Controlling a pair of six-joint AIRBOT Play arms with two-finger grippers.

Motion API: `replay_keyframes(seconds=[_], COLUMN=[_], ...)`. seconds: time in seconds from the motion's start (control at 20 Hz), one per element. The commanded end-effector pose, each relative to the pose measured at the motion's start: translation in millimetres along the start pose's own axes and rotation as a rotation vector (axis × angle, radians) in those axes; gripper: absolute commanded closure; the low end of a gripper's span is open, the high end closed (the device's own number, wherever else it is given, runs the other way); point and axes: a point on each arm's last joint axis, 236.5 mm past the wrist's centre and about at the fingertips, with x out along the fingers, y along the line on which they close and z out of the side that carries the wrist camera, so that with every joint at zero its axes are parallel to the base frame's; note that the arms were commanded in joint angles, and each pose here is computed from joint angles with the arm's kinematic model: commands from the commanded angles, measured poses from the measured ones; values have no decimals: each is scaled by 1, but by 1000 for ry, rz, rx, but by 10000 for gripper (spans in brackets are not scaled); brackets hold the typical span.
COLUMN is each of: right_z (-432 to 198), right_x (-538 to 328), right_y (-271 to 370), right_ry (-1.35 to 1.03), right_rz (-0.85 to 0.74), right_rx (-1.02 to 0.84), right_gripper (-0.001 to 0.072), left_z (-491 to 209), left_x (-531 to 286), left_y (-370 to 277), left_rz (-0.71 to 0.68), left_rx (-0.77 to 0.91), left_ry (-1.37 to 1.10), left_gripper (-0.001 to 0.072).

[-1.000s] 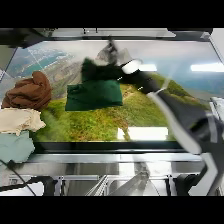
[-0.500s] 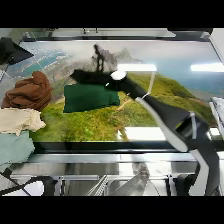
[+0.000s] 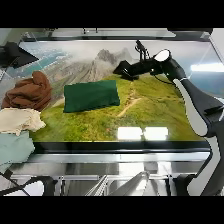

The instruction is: Fold the shirts.

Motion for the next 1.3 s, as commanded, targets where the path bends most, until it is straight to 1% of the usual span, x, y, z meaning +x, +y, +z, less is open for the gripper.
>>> replay_keyframes(seconds=[0.0,0.15,0.3,0.35,0.65,0.7,0.75,0.8,0.9,0.95,1.05,1.1,1.15,1.25], right_z=[-17,-28,-38,-41,-66,-68,-69,-68,-64,-56,-31,-15,4,35], right_x=[17,41,62,67,91,93,95,96,92,88,67,50,24,-47], right_y=[-56,-61,-44,-36,-4,2,9,16,39,52,74,73,61,18], right_ry=[70,95,117,122,181,185,188,188,187,170,105,59,11,-68], right_rz=[-63,8,116,138,157,161,167,174,207,221,218,179,103,-116], right_rx=[93,181,239,216,163,153,139,123,72,39,-14,-12,-17,14], right_gripper=[42,23,22,22,28,107,277,363,642,686,688,688,689,689], left_z=[-4,-6,-7,-7,-6,-7,-7,-7,-7,-7,-9,-9,-9,-11], left_x=[9,15,16,16,16,16,16,16,16,16,16,16,16,16], left_y=[-13,-24,-26,-26,-25,-25,-25,-25,-25,-25,-26,-26,-26,-26], left_rz=[-20,-38,-42,-41,-40,-40,-40,-40,-40,-41,-43,-42,-43,-46], left_rx=[35,77,89,92,106,106,106,106,106,106,106,106,106,105], left_ry=[22,37,40,39,38,38,38,38,39,39,47,47,48,56], left_gripper=[689,689,689,689,689,689,689,688,689,689,688,688,689,688])
